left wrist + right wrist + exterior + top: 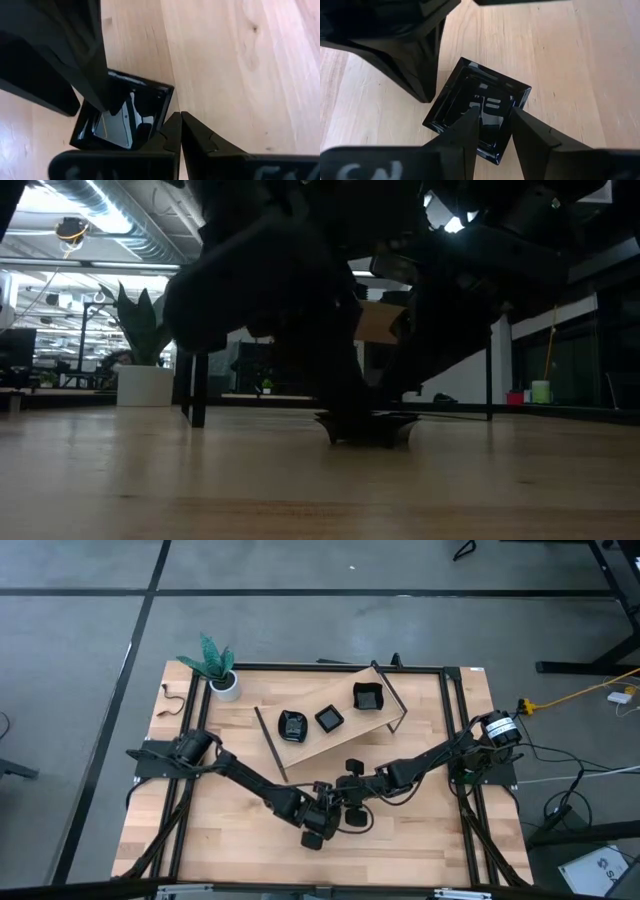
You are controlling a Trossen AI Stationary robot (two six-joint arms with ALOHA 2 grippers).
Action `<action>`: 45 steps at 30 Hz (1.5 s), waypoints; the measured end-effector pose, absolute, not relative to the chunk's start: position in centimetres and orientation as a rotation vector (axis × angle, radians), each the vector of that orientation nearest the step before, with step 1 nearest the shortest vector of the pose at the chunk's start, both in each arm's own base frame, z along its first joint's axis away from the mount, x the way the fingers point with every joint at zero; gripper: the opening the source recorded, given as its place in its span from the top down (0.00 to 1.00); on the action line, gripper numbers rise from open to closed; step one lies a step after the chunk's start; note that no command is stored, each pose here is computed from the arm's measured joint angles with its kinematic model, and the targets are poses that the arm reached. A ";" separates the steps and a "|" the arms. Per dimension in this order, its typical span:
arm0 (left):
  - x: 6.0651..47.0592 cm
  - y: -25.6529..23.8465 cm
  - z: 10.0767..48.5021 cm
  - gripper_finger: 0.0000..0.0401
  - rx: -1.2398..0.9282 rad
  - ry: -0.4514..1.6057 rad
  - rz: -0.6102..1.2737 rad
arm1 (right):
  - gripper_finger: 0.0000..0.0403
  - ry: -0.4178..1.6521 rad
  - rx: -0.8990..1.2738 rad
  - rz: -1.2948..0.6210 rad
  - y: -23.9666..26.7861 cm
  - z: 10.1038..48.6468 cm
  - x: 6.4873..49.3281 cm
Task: Pick & Place Mini shaped plates
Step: Stack the black square plate on top of the black square plate on the shelf
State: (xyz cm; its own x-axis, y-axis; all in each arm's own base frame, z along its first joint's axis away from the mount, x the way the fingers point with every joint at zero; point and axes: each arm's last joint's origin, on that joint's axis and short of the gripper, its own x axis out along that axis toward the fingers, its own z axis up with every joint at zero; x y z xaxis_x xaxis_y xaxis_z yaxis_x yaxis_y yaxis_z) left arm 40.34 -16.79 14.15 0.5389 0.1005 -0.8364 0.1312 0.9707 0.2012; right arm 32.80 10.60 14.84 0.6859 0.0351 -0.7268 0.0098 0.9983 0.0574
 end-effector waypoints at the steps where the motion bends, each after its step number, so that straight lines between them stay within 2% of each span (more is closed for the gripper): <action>1: 40.3 -17.0 14.2 0.99 0.258 0.997 -0.023 | 0.72 0.815 0.058 0.014 10.6 14.8 32.8; 6: 39.7 -18.5 15.7 1.00 0.352 0.911 -0.001 | 0.72 0.815 0.057 0.015 10.6 14.8 32.8; 10: 39.5 -18.5 15.7 0.99 0.375 0.918 0.023 | 0.72 0.815 0.057 0.014 10.6 14.8 32.8; 16: 39.7 -17.1 15.5 0.99 0.338 0.960 0.078 | 0.72 0.815 0.063 0.011 10.6 14.8 32.8; 42: 40.4 -16.7 14.1 1.00 0.272 0.985 0.038 | 0.72 0.810 0.058 0.014 10.6 14.9 32.8; 45: 40.4 -16.8 14.0 0.99 0.269 0.996 0.028 | 0.72 0.795 0.031 -0.030 10.5 14.9 32.9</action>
